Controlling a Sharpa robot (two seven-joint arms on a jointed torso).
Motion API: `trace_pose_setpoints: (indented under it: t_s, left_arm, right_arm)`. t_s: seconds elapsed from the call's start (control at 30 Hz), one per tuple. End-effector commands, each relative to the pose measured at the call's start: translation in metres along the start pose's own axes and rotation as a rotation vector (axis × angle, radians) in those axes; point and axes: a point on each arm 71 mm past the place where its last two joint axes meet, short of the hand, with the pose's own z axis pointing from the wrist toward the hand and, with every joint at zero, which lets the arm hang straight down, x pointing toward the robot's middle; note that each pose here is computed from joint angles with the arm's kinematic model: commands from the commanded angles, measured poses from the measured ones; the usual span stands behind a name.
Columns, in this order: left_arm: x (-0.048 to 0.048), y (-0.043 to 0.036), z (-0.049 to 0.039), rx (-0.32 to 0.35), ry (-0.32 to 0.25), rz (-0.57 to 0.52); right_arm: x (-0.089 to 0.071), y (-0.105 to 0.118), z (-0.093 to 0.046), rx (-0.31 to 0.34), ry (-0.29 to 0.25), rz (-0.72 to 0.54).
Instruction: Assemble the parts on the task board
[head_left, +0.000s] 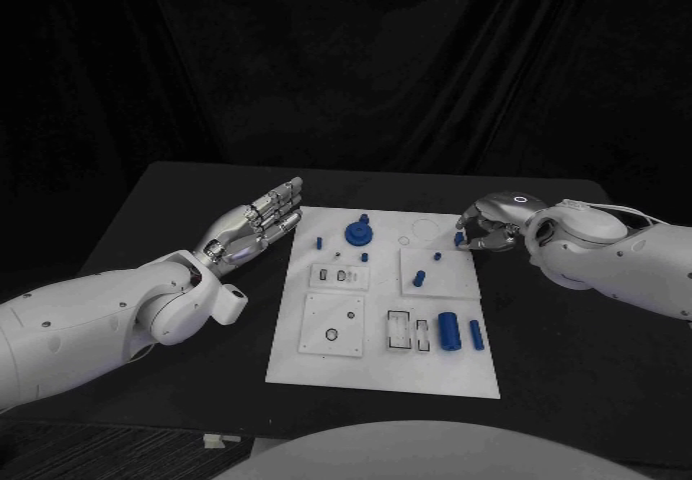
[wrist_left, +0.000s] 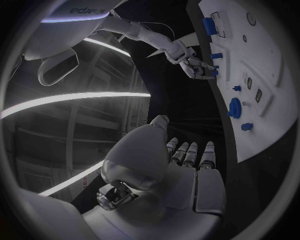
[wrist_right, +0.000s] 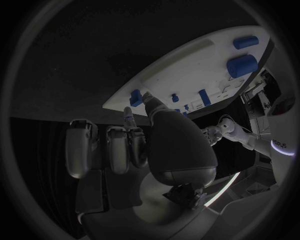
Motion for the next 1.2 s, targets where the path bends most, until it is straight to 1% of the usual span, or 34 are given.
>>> trace_pose_setpoints:
  t_s: [0.03, 0.77, 1.2]
  left_arm:
    - [0.0022, -0.0010, 0.0008, 0.017, 0.012, -0.011]
    - [0.0032, -0.0002, 0.0008, 0.009, 0.021, -0.019]
    - [0.0038, 0.0002, 0.0007, 0.005, 0.025, -0.022]
  right_arm:
    - [0.0023, -0.0005, 0.0003, -0.001, 0.006, -0.003]
    - [0.0076, 0.0025, 0.0060, 0.000, 0.020, -0.006]
    - [0.0085, 0.0031, 0.0079, 0.006, 0.007, -0.005]
